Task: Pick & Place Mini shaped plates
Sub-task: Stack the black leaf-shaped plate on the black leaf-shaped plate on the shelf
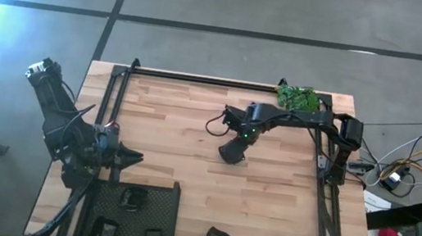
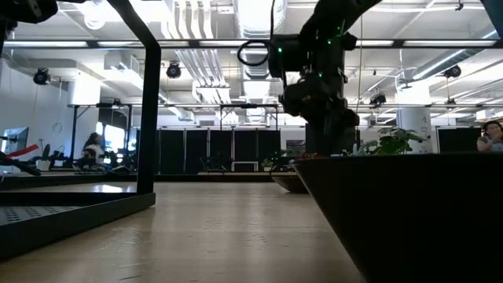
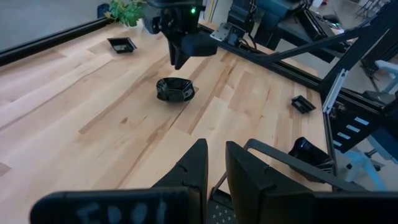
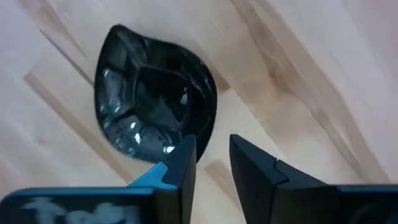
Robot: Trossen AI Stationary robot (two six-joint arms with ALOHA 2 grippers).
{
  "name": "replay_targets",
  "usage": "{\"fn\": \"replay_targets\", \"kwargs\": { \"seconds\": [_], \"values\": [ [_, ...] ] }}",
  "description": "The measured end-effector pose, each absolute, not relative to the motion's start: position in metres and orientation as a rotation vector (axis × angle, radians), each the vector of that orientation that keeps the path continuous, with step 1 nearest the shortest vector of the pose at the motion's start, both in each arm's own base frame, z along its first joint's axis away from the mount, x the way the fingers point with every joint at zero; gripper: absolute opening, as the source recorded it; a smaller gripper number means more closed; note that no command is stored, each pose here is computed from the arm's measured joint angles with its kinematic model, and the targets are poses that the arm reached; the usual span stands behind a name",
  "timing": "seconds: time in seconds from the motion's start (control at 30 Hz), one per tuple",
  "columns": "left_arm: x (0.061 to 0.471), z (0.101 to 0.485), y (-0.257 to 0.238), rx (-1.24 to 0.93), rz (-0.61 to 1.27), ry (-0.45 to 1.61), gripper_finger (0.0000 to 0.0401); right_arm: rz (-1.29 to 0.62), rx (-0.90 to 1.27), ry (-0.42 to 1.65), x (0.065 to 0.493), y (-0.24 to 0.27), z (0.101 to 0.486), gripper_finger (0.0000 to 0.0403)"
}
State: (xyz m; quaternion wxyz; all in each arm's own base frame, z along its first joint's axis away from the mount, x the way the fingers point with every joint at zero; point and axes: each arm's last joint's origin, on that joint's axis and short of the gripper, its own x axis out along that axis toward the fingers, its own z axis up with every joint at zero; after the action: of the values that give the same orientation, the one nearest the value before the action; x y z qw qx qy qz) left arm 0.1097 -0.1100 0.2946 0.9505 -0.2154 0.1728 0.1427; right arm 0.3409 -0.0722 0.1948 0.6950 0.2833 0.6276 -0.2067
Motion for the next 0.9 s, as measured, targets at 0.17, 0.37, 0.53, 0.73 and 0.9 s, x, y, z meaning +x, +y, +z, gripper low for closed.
{"fn": "replay_targets", "kwargs": {
  "seconds": [0.17, 0.37, 0.53, 0.73, 0.9],
  "values": [
    [0.110, 0.295, -0.110, -0.438, 0.293, 0.350, 0.0048, -0.462, 0.665, 1.364, 0.340, -0.074, 0.180, 0.0088],
    [0.110, 0.295, -0.110, -0.430, 0.295, 0.347, 0.0048, -0.476, 0.671, 1.363, 0.336, -0.076, 0.167, 0.0091],
    [0.110, 0.295, -0.109, -0.428, 0.299, 0.344, 0.0048, -0.472, 0.672, 1.350, 0.334, -0.075, 0.159, 0.0091],
    [0.110, 0.295, -0.109, -0.428, 0.299, 0.344, 0.0048, -0.467, 0.670, 1.341, 0.334, -0.075, 0.157, 0.0082],
    [0.110, 0.295, -0.109, -0.429, 0.300, 0.344, 0.0048, -0.448, 0.686, 1.340, 0.332, -0.074, 0.151, 0.0075]
  ]
}}
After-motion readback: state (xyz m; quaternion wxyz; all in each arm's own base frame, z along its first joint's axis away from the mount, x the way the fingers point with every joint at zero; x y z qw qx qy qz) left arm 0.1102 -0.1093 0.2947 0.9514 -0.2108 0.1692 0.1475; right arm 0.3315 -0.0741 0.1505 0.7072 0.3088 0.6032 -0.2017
